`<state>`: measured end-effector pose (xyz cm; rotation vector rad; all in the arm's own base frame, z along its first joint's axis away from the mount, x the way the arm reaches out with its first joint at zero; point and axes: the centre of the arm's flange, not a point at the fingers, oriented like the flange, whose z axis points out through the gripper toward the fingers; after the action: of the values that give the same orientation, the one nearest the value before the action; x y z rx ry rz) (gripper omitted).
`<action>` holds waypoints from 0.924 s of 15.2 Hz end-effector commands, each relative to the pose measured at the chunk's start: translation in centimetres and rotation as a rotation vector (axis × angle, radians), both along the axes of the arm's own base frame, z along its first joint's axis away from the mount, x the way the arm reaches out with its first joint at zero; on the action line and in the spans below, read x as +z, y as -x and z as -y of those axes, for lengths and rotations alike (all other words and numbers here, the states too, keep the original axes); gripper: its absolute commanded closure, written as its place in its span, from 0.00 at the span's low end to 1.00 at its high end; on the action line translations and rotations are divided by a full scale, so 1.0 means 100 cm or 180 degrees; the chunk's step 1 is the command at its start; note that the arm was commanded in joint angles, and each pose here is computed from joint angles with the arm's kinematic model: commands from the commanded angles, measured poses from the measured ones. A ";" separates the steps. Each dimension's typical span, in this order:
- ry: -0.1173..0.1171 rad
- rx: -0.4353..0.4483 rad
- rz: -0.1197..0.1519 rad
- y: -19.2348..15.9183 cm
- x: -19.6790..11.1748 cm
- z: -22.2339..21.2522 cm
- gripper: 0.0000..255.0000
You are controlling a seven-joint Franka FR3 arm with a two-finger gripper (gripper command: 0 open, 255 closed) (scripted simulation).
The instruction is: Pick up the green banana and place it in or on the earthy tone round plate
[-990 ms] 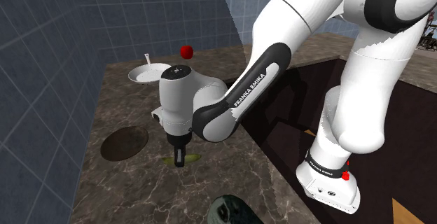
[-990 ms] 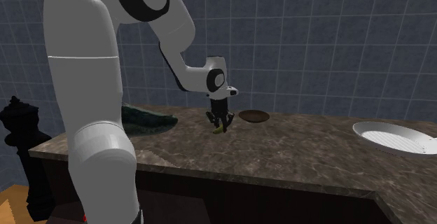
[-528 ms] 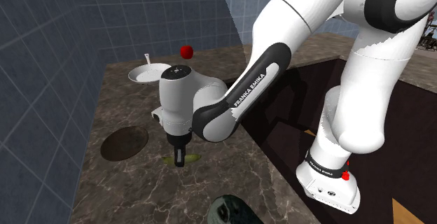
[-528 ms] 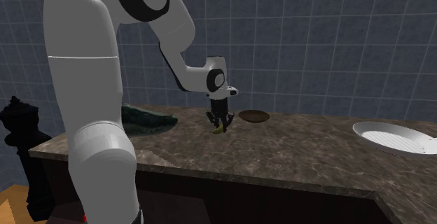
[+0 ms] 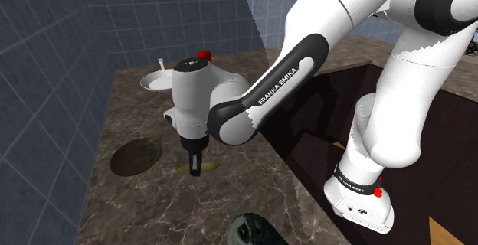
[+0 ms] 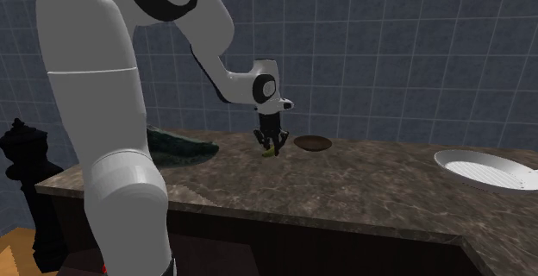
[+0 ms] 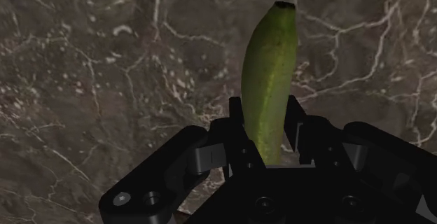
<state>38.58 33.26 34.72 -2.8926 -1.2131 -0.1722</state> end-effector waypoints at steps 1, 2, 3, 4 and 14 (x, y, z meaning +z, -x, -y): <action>0.0001 0.0000 -0.0001 -0.001 0.011 -0.001 1.00; 0.0001 0.0000 -0.0001 -0.001 0.016 -0.001 1.00; 0.0001 0.0000 -0.0001 -0.001 0.021 -0.001 1.00; 0.0001 0.0000 -0.0001 -0.001 0.026 -0.001 1.00; 0.0001 0.0000 -0.0001 -0.025 0.068 -0.010 1.00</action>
<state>40.09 33.94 41.47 -2.8924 -1.2132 -0.1725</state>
